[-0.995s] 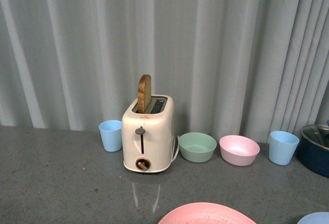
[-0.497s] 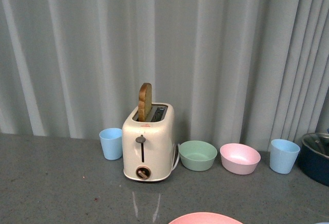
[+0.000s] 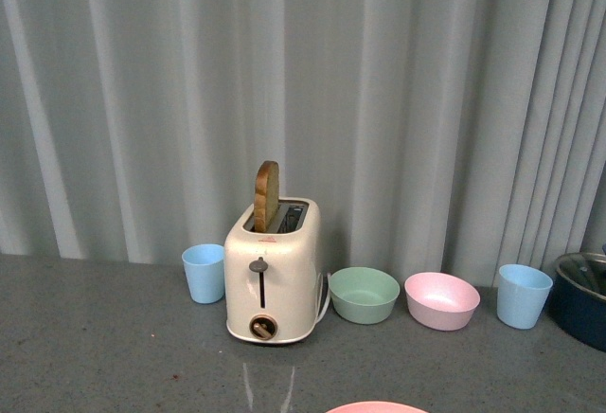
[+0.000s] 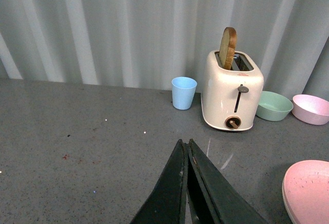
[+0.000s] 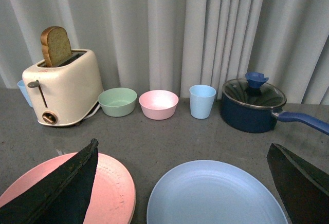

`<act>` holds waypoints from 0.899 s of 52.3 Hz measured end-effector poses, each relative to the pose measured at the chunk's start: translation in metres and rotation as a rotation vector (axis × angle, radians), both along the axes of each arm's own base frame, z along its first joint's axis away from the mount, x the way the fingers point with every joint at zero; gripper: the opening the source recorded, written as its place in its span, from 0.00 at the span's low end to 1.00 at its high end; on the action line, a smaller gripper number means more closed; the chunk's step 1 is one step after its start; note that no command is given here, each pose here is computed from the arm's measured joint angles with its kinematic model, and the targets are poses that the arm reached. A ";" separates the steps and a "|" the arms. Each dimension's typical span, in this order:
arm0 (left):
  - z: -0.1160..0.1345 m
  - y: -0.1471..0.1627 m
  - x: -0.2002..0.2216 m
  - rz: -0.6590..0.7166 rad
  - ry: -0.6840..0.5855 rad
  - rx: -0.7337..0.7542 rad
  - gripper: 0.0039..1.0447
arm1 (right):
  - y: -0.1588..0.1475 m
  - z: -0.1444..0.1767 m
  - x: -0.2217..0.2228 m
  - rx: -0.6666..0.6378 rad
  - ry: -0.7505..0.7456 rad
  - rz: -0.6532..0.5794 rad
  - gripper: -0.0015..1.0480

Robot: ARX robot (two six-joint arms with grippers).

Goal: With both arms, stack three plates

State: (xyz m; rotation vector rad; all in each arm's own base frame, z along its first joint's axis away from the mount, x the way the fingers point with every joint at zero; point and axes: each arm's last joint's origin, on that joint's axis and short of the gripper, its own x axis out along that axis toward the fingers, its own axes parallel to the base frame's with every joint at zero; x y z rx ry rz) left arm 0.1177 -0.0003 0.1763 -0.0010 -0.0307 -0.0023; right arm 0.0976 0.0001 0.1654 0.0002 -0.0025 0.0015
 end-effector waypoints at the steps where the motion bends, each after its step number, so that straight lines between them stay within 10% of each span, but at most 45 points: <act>1: 0.000 0.000 -0.001 0.000 0.000 0.000 0.03 | 0.000 0.000 0.000 0.000 0.000 0.000 0.93; 43: -0.004 0.000 -0.021 0.000 0.007 0.000 0.03 | 0.000 0.000 0.000 0.000 0.000 0.000 0.93; 47: -0.004 0.000 -0.022 0.000 0.006 -0.001 0.15 | 0.000 0.000 0.000 0.000 0.000 0.000 0.93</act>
